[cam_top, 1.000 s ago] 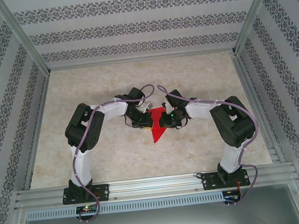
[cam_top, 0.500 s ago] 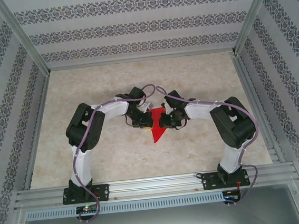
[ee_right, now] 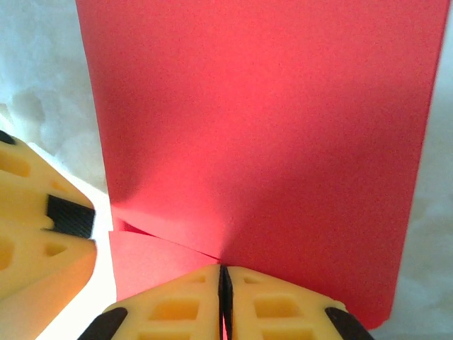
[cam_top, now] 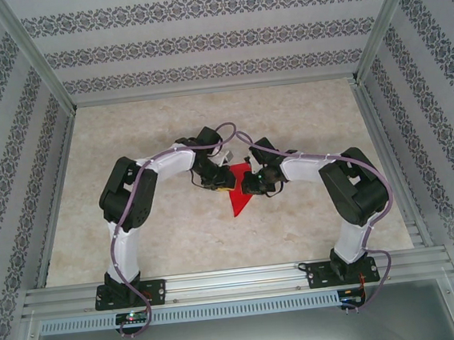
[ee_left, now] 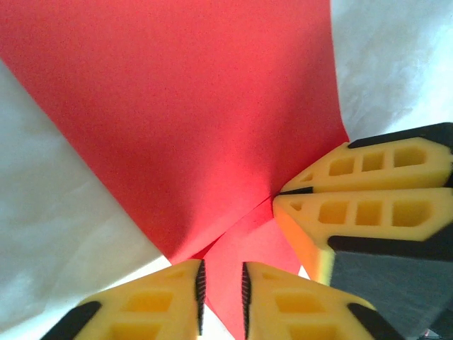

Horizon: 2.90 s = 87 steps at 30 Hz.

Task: Fold a paper plane with a square sheet of paper (pick it up from the middle)
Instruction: Third fold the triangle at the center of the table.

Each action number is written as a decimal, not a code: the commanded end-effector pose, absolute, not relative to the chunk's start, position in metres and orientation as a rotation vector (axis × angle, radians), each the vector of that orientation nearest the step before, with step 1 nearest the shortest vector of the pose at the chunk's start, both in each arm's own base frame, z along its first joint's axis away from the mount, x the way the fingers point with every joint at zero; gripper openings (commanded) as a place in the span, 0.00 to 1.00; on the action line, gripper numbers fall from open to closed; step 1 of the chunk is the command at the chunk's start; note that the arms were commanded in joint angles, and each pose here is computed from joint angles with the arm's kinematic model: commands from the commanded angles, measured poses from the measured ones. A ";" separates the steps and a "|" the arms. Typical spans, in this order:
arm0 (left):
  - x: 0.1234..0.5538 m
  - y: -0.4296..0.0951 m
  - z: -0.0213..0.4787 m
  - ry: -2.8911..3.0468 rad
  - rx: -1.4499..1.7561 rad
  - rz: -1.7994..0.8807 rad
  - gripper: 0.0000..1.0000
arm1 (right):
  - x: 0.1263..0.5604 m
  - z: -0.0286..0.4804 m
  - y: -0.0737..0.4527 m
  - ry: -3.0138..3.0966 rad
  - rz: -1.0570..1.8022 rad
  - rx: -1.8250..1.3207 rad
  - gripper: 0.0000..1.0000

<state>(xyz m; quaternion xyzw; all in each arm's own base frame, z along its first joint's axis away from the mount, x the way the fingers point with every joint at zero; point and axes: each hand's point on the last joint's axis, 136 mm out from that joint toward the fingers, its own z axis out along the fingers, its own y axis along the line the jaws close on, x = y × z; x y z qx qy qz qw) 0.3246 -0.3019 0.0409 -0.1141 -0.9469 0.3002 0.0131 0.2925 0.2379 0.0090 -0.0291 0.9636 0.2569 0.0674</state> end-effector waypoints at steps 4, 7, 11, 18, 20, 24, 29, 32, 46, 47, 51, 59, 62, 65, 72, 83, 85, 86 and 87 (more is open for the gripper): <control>0.326 -0.291 0.076 -3.061 -0.342 0.851 0.32 | 0.242 -0.051 0.191 3.153 0.442 -0.026 0.10; 0.321 -0.300 0.083 -3.052 -0.345 0.929 0.32 | 0.243 -0.050 0.195 3.147 0.489 -0.017 0.10; 0.311 -0.310 0.077 -3.004 -0.330 0.990 0.24 | 0.243 -0.049 0.199 3.140 0.531 -0.010 0.10; 0.298 -0.325 0.056 -2.948 -0.293 1.066 0.16 | 0.244 -0.045 0.204 3.120 0.613 0.008 0.10; 0.295 -0.327 0.050 -2.935 -0.284 1.077 0.15 | 0.245 -0.044 0.206 3.113 0.642 0.018 0.10; 0.295 -0.330 0.042 -2.930 -0.275 1.091 0.15 | 0.245 -0.041 0.209 3.101 0.683 0.028 0.10; 0.292 -0.331 0.032 -2.920 -0.276 1.079 0.15 | 0.248 -0.038 0.211 3.087 0.724 0.044 0.10; 0.289 -0.327 0.026 -2.928 -0.274 1.041 0.15 | 0.248 -0.037 0.212 3.083 0.734 0.046 0.09; 0.276 -0.308 -0.008 -2.954 -0.311 0.823 0.14 | 0.265 -0.013 0.221 2.973 0.871 0.090 0.10; 0.275 -0.306 -0.010 -2.955 -0.319 0.802 0.14 | 0.268 -0.011 0.220 2.960 0.879 0.098 0.11; 0.267 -0.301 -0.023 -2.951 -0.353 0.720 0.14 | 0.281 0.005 0.220 2.863 0.954 0.153 0.15; 0.257 -0.288 -0.040 -2.949 -0.391 0.596 0.14 | 0.283 0.032 0.230 2.738 1.121 0.231 0.15; 0.255 -0.284 -0.042 -2.951 -0.401 0.562 0.14 | 0.279 0.035 0.231 2.718 1.135 0.247 0.15; 0.254 -0.283 -0.042 -2.949 -0.412 0.556 0.14 | 0.278 0.029 0.231 2.734 1.120 0.244 0.15; 0.253 -0.276 -0.041 -2.966 -0.432 0.509 0.14 | 0.276 0.002 0.213 2.808 0.999 0.267 0.12; 0.250 -0.265 -0.045 -2.968 -0.459 0.436 0.14 | 0.286 -0.005 0.178 2.823 0.789 0.307 0.10; 0.248 -0.264 -0.046 -2.966 -0.459 0.428 0.14 | 0.290 -0.003 0.175 2.813 0.771 0.314 0.09; 0.248 -0.264 -0.047 -2.962 -0.461 0.429 0.14 | 0.292 -0.003 0.174 2.807 0.773 0.318 0.09; 0.248 -0.264 -0.047 -2.963 -0.460 0.429 0.14 | 0.294 -0.003 0.173 2.805 0.772 0.327 0.09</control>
